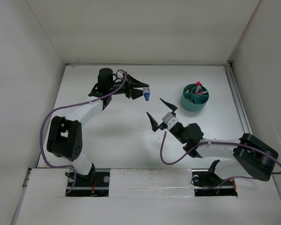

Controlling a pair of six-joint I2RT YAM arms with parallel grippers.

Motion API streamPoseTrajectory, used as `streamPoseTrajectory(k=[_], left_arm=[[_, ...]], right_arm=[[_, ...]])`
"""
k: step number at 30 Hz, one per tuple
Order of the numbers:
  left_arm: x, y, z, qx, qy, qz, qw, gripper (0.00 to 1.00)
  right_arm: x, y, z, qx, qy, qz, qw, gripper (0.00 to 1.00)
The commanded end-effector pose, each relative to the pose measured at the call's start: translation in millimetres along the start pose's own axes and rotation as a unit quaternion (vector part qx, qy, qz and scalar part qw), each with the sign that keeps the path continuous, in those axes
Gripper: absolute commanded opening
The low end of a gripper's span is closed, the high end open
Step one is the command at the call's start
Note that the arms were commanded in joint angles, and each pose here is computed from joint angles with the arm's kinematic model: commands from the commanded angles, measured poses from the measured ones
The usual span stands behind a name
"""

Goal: Sort the stationery into containers
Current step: Place the stationery in the storage box.

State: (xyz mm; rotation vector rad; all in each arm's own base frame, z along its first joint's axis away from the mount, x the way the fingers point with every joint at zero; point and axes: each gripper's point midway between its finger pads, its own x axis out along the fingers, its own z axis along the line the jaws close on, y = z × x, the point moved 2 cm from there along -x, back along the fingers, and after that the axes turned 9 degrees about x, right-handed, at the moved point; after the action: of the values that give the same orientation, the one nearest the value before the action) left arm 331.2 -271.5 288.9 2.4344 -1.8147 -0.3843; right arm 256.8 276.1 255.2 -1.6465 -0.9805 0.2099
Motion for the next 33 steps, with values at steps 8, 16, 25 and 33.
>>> streamPoseTrajectory(k=[8, 16, 25, 33], left_arm=[[-8.3, 19.0, -16.6, 0.043, 0.025, 0.006, 0.999, 0.0], [-1.5, 28.6, -6.1, 0.038, 0.018, 0.021, 0.999, 0.0], [-1.0, 27.0, -2.2, 0.04, 0.016, 0.016, 0.999, 0.0], [0.4, 25.2, 0.3, 0.04, 0.019, 0.016, 0.999, 0.0]], right_arm=[[5.2, -137.5, -49.4, 0.006, 0.098, -0.279, 0.955, 0.92], [28.2, -129.7, -46.7, -0.004, 0.104, -0.271, 0.957, 0.92], [38.7, -128.0, -45.3, -0.009, 0.106, -0.271, 0.957, 0.67], [34.9, -132.6, -47.6, -0.009, 0.108, -0.276, 0.955, 0.54]])
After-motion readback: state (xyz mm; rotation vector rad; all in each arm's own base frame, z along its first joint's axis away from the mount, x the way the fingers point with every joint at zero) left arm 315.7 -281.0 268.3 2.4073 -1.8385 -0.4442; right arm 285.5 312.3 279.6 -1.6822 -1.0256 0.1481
